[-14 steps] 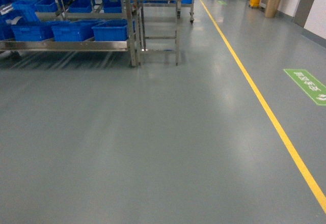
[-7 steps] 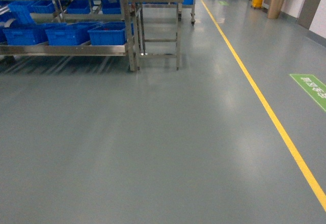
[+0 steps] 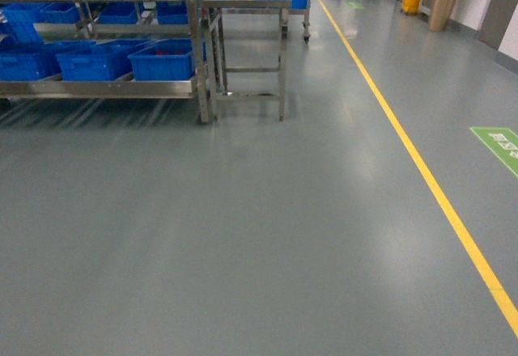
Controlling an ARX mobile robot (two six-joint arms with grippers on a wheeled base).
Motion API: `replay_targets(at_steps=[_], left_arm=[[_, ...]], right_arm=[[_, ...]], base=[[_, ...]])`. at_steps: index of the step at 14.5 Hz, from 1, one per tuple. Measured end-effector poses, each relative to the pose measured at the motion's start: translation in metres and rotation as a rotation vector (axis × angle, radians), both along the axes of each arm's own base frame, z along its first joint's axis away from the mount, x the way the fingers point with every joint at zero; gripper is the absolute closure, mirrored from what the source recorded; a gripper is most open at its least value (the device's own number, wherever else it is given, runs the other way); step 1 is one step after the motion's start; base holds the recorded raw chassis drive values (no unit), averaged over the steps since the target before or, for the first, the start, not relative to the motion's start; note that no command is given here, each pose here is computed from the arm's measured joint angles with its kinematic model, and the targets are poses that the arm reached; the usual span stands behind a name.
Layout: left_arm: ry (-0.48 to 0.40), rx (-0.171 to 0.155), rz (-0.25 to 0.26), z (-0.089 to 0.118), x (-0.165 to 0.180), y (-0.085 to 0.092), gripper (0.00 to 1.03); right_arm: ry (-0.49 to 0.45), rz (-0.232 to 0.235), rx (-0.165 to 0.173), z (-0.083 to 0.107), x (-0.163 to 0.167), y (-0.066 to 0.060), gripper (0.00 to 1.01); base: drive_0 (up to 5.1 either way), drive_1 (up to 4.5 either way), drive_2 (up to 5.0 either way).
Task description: Sort blue parts and orange caps into right shelf containers
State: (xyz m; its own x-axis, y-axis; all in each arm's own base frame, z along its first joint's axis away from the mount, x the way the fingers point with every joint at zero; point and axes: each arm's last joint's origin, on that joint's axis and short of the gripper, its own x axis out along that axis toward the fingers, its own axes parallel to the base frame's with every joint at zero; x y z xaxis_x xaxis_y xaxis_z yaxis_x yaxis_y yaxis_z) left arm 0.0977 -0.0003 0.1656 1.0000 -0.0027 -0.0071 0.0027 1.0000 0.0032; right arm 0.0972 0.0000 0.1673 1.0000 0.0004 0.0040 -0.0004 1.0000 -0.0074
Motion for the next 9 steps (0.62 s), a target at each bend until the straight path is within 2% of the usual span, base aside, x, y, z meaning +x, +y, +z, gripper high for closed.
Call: replay_targets(at_steps=[9], left_arm=[[-0.004,0.0,0.0,0.0004,0.0,0.0,0.6]], right_arm=[[0.002,0.0,0.0,-0.0002,0.0,0.0,0.6]], base=[[0.0,4.34,-4.2]])
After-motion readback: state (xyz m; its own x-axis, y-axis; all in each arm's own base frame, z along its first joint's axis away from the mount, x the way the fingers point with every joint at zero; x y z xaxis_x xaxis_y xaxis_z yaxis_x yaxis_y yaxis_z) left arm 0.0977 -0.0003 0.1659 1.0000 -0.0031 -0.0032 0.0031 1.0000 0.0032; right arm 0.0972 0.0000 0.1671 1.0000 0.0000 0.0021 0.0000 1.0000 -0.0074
